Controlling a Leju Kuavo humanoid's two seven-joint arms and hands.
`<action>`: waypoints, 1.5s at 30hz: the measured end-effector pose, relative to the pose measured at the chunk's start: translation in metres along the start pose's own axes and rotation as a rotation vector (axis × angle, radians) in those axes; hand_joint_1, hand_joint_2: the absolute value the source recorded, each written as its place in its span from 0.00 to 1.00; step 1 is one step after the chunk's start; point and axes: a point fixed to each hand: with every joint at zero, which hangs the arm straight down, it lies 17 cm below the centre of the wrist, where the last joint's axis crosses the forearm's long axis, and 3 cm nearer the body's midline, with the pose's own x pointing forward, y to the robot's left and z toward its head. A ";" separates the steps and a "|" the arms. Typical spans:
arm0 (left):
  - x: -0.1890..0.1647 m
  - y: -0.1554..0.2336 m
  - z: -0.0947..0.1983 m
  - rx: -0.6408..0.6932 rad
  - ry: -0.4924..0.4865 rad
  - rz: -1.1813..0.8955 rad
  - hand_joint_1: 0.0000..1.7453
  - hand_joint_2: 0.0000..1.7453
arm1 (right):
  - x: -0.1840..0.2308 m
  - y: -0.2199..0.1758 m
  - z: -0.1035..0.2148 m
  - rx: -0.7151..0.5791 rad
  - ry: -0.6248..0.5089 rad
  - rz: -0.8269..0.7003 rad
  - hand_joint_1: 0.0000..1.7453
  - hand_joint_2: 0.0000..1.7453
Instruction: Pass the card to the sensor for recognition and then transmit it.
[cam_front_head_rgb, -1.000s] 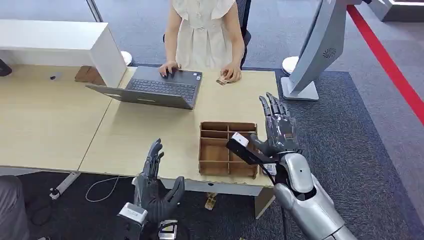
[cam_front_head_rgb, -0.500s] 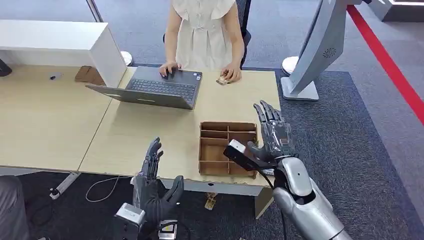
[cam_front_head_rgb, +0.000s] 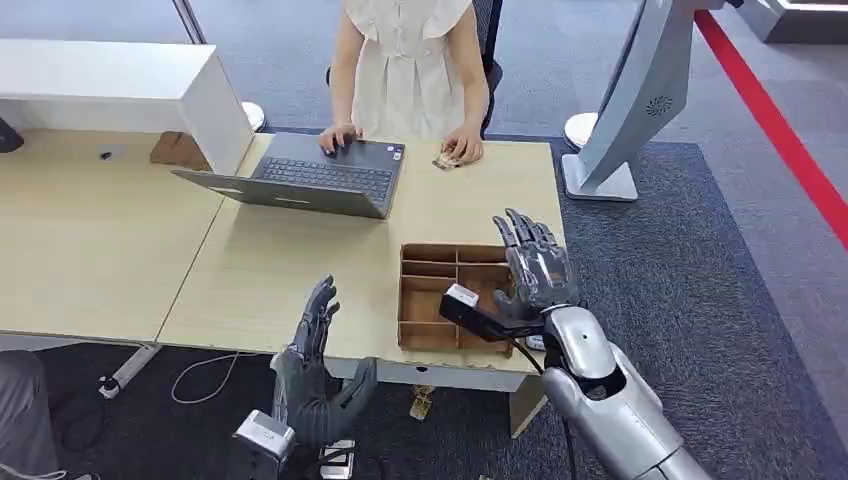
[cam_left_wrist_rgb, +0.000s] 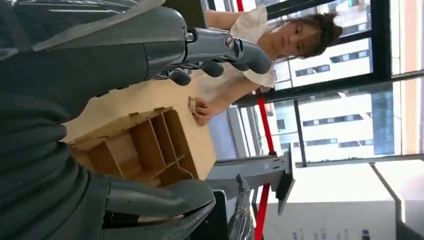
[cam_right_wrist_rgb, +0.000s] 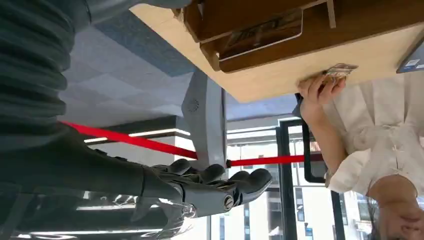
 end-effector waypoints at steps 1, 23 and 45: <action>0.000 -0.001 0.000 -0.006 0.001 0.004 0.00 1.00 | -0.002 0.001 -0.001 0.004 0.007 0.005 0.00 1.00; -0.006 -0.023 0.009 -0.088 0.013 0.066 0.00 1.00 | -0.029 0.026 0.005 0.078 0.086 0.045 0.00 1.00; -0.014 -0.033 0.009 -0.122 0.021 0.082 0.00 1.00 | -0.027 0.032 -0.007 0.096 0.068 0.080 0.00 1.00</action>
